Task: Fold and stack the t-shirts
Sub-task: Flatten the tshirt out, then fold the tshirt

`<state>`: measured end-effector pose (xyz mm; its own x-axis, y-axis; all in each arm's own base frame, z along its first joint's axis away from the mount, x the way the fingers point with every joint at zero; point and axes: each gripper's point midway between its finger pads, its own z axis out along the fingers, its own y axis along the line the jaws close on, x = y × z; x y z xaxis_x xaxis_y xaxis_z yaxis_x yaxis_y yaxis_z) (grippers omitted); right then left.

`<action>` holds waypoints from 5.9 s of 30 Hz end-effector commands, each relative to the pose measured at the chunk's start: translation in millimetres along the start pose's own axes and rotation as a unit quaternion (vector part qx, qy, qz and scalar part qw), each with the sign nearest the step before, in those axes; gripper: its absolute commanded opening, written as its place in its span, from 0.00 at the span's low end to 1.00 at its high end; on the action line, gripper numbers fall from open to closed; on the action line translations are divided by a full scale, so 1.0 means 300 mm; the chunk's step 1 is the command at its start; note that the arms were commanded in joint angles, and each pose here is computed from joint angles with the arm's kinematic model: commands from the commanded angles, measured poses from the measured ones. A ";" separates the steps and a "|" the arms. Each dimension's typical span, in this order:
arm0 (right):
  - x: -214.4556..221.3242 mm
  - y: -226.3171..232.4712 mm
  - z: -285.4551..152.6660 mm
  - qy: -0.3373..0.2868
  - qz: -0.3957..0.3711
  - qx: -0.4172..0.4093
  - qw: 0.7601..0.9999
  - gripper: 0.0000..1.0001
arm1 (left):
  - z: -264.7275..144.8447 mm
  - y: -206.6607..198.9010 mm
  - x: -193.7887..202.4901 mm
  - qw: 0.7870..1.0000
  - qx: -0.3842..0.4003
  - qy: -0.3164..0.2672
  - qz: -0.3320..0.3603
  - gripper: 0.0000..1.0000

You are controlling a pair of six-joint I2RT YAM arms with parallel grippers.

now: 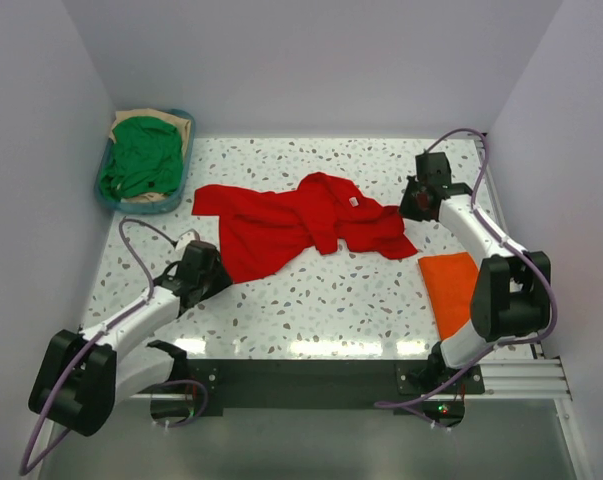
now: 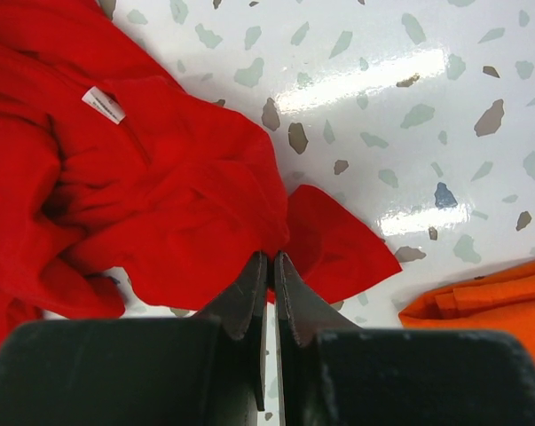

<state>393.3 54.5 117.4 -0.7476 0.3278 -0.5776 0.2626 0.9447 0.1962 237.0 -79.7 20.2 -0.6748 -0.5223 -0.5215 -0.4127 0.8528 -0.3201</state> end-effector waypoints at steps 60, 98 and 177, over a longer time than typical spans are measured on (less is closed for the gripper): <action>-0.449 0.089 -1.338 -0.345 0.061 -0.188 0.917 0.00 | -1.280 -0.332 -1.044 0.882 0.178 -0.429 -0.080 0.00; -0.735 0.288 -0.632 -0.302 0.119 -0.285 0.902 0.00 | -0.427 -0.474 -1.439 0.887 0.303 -0.342 -0.069 0.00; -0.079 0.147 0.199 0.001 0.037 -0.051 0.998 0.24 | 0.216 -0.091 -0.724 0.987 0.093 -0.061 -0.114 0.00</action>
<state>441.2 87.2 61.4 -0.7614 0.4136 -0.4992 0.3067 0.9082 0.2848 417.3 10.6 76.2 -0.5064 -0.7232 -0.4696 -0.4611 0.6873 -0.5612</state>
